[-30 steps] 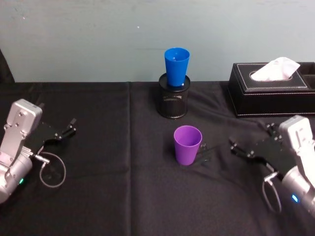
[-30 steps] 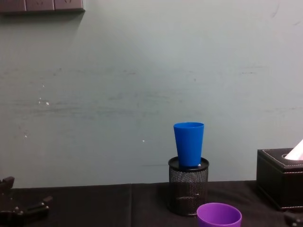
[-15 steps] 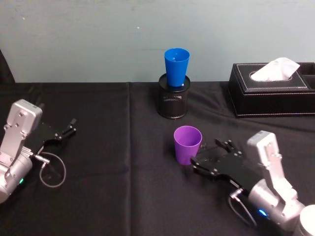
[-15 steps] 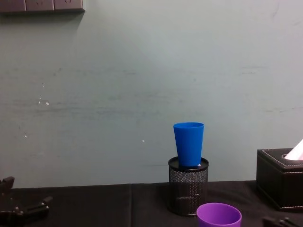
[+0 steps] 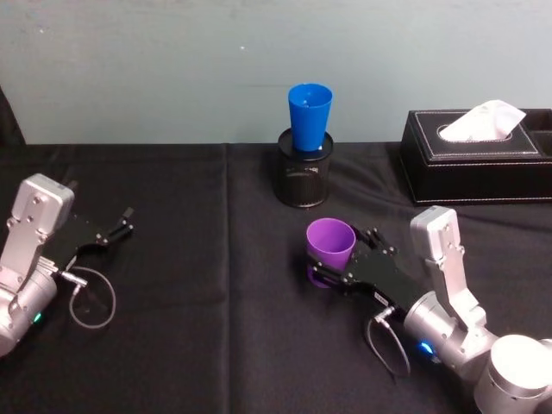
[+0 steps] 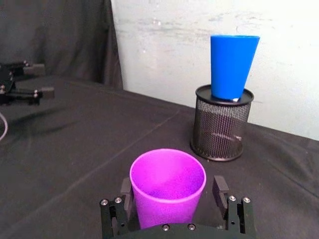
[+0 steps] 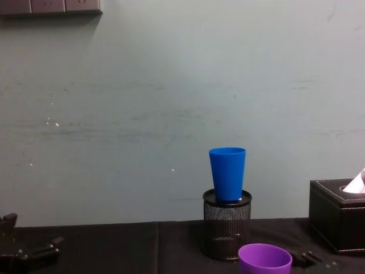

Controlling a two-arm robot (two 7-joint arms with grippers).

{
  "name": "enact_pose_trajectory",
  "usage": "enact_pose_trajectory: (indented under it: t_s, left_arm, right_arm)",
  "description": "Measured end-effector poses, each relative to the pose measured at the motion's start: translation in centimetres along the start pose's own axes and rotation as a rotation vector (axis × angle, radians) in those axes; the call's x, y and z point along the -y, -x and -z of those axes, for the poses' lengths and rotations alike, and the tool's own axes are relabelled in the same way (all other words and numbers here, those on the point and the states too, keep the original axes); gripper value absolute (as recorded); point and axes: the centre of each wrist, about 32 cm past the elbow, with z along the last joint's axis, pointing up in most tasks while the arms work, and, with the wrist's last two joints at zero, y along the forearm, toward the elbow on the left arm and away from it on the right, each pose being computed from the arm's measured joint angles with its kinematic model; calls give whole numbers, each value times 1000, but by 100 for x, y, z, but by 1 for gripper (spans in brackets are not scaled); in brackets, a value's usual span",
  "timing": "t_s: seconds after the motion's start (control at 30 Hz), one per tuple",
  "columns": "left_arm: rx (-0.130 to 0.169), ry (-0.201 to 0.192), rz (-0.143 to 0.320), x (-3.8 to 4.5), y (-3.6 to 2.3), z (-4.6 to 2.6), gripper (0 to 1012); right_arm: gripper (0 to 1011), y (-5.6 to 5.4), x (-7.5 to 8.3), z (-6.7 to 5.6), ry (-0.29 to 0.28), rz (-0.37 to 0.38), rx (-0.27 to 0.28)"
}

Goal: Pick up one cup with a gripper and tap it against the other cup.

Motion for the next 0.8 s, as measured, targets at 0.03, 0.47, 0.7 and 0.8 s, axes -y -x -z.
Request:
enact_pose_trajectory:
  t_s: [0.03, 0.47, 0.7, 0.8]
  left_arm:
    - [0, 0, 0, 0, 0, 0, 1000]
    - [0, 0, 0, 0, 0, 0, 1000]
    - [0, 0, 0, 0, 0, 0, 1000]
    - [0, 0, 0, 0, 0, 0, 1000]
  right_arm:
    - [1003, -3, -29, 5, -8, 2, -7]
    - [1003, 28, -159, 74, -33, -7, -57]
    - [1003, 43, -186, 76, -37, -6, -66]
    - [1003, 48, -194, 78, -35, -6, -67]
